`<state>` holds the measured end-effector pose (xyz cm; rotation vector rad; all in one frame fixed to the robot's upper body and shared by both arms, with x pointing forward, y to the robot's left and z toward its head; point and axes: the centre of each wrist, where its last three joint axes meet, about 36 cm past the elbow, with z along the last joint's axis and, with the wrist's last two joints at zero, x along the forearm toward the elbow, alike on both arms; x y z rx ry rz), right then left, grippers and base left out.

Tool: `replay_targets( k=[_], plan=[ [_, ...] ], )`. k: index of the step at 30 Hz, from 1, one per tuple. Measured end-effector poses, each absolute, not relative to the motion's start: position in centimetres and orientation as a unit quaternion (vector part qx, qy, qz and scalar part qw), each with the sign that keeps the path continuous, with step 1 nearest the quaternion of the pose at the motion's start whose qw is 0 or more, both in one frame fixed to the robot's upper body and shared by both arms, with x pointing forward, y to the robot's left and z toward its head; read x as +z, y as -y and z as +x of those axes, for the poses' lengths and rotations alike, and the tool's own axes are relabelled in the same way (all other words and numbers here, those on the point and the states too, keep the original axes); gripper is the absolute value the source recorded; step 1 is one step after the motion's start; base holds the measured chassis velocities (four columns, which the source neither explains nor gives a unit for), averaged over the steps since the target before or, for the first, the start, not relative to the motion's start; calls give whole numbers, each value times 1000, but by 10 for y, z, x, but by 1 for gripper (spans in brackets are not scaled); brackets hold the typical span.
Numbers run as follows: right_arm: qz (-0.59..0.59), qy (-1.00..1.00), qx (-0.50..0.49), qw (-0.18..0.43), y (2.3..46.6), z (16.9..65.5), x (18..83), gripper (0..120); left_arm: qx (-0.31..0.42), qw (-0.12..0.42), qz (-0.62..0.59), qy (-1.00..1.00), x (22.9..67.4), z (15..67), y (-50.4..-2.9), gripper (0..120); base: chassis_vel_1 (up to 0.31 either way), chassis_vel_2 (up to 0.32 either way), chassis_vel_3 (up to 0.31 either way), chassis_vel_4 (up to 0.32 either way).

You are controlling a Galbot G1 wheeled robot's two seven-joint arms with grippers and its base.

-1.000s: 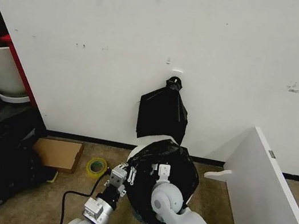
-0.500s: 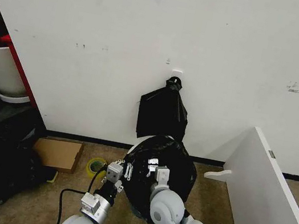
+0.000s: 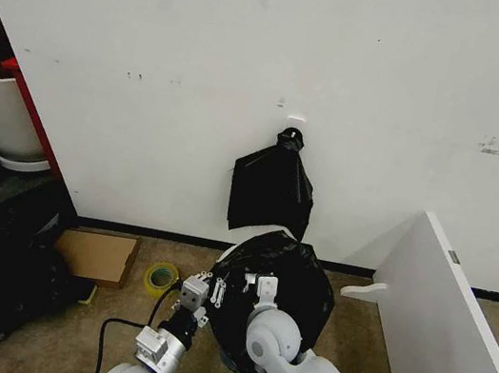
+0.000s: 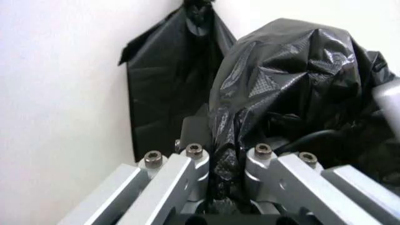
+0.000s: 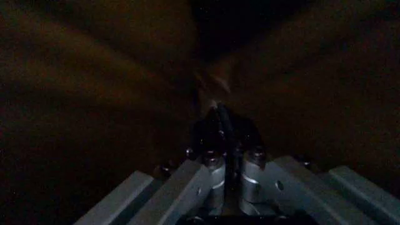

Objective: Place the garbage bag over the trash bin.

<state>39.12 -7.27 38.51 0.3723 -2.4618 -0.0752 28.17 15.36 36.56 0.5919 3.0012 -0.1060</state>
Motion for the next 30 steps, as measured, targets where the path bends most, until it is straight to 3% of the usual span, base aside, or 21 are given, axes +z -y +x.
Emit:
replay_targets(
  k=[30],
  plan=[
    [122,933,-4,337,69,405,361,0,-52,44,248,-966,368,267,-153,4,0,0,0,0]
  ],
)
